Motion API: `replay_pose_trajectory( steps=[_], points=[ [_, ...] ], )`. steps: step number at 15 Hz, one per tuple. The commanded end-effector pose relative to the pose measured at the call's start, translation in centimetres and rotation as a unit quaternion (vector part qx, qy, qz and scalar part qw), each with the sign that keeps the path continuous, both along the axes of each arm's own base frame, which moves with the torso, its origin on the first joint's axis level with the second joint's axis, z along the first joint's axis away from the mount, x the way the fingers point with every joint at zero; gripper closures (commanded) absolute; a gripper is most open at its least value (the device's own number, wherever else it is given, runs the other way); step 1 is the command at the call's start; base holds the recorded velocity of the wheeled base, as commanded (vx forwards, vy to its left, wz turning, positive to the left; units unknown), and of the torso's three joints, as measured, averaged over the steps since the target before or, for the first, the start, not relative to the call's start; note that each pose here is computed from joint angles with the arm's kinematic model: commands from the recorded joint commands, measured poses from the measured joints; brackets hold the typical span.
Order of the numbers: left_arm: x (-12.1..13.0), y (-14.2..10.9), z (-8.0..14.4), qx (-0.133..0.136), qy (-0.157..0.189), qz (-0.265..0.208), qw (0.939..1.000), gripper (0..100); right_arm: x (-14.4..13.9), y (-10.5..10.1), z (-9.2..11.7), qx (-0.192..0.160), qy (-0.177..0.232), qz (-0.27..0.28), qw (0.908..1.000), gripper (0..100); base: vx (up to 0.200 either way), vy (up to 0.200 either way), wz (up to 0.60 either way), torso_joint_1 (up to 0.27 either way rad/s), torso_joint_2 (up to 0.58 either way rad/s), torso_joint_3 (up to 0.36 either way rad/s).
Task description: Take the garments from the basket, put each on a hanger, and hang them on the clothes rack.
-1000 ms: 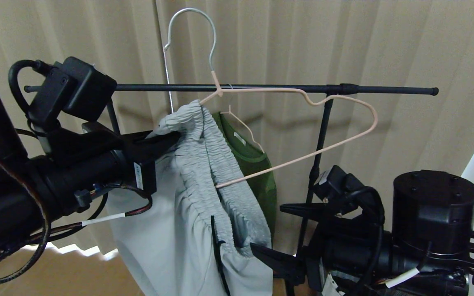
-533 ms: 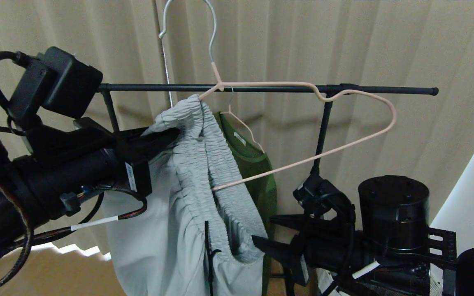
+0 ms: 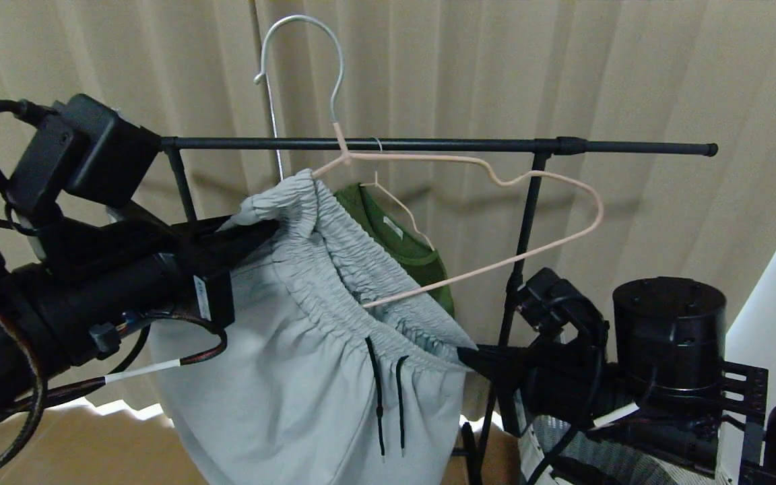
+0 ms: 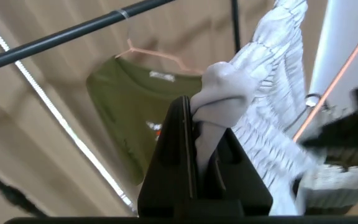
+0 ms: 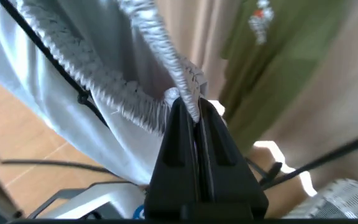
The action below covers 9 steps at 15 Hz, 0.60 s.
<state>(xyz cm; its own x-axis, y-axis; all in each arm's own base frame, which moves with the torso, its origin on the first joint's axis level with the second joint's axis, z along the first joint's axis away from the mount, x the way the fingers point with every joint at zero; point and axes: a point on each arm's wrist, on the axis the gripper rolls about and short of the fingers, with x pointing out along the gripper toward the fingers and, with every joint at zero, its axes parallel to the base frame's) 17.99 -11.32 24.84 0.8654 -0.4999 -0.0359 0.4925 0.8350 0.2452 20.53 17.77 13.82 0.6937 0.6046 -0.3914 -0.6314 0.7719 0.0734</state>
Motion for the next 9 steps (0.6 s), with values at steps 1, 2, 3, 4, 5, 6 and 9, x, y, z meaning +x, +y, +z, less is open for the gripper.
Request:
replay_pose_trajectory(
  steps=[1,2,3,4,5,6,9],
  points=[
    [0.4,1.0,-0.8,0.019,0.006,0.024,0.9995,100,0.1,-1.2,1.5,0.016,-0.022,-0.017,0.9995,100,0.0,0.0,0.0,0.0,0.0,0.0],
    [0.5,1.3,-1.2,0.029,0.008,0.029,0.9991,100,0.3,-1.6,1.8,0.018,-0.028,-0.027,0.9991,100,0.0,0.0,0.0,0.0,0.0,0.0],
    [0.5,1.8,-2.1,0.051,0.013,0.039,0.9979,100,0.6,-2.2,2.1,0.021,-0.033,-0.038,0.9985,100,0.0,0.0,0.0,0.0,0.0,0.0],
    [0.3,2.3,-2.6,0.07,0.014,0.046,0.9964,100,0.5,-2.5,2.1,0.021,-0.033,-0.042,0.9983,100,0.0,0.0,0.0,0.0,0.0,0.0],
    [0.3,2.7,-3.0,0.085,0.013,0.053,0.9949,100,0.5,-2.6,2.2,0.022,-0.033,-0.045,0.9982,100,0.0,0.0,0.0,0.0,0.0,0.0],
    [0.2,3.4,-3.6,0.112,0.012,0.065,0.9916,100,0.6,-3.0,2.3,0.024,-0.035,-0.051,0.9978,100,0.0,0.0,0.0,0.0,0.0,0.0],
    [-0.3,4.0,-4.2,0.123,0.015,0.07,0.9898,100,1.6,-4.0,2.4,0.022,-0.04,-0.083,0.9955,100,0.0,0.0,0.0,0.0,0.0,0.0]
  ],
)
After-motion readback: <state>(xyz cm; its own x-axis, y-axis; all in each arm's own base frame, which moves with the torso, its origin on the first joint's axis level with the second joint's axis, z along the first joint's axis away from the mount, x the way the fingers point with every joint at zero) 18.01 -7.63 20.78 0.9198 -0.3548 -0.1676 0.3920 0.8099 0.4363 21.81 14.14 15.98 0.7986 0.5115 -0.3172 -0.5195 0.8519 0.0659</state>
